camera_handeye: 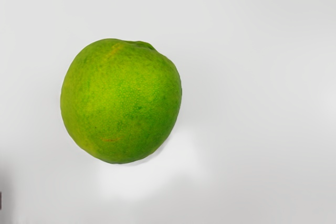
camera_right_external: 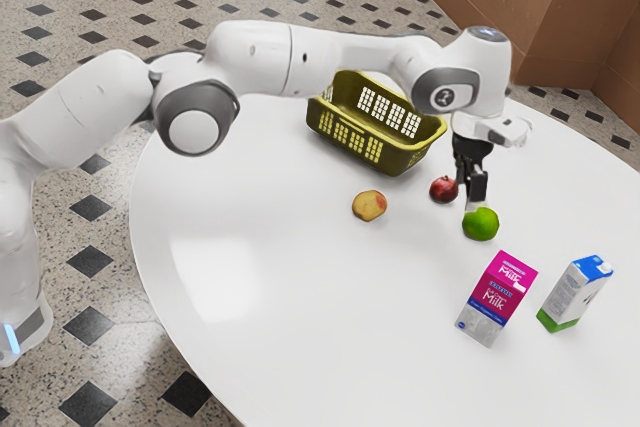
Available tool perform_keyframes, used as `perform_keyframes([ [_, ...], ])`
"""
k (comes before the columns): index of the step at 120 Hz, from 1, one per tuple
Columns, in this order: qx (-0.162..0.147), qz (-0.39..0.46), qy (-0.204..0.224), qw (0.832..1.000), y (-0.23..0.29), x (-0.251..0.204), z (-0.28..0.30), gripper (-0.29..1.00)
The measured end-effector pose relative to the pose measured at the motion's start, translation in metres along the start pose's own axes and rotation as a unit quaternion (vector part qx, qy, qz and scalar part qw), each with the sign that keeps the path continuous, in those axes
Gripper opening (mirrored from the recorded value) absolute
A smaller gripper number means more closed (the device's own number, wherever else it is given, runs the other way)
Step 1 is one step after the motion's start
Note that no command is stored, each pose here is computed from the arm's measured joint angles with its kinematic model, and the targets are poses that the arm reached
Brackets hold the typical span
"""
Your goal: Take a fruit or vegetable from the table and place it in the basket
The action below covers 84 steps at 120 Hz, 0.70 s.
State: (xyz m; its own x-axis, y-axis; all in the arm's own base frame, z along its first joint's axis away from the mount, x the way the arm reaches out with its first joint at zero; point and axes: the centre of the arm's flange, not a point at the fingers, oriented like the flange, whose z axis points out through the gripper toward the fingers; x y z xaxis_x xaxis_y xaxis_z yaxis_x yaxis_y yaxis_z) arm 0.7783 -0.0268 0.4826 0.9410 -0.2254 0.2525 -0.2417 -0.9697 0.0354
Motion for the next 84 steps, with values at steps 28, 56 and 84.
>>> perform_keyframes([
  [28,0.002,0.007,0.003,1.000,0.000,-0.001,-0.016,0.68],
  [56,-0.002,0.016,0.015,1.000,0.008,0.006,0.016,0.68],
  [84,0.003,0.013,0.059,0.998,-0.003,0.014,0.067,0.68],
])
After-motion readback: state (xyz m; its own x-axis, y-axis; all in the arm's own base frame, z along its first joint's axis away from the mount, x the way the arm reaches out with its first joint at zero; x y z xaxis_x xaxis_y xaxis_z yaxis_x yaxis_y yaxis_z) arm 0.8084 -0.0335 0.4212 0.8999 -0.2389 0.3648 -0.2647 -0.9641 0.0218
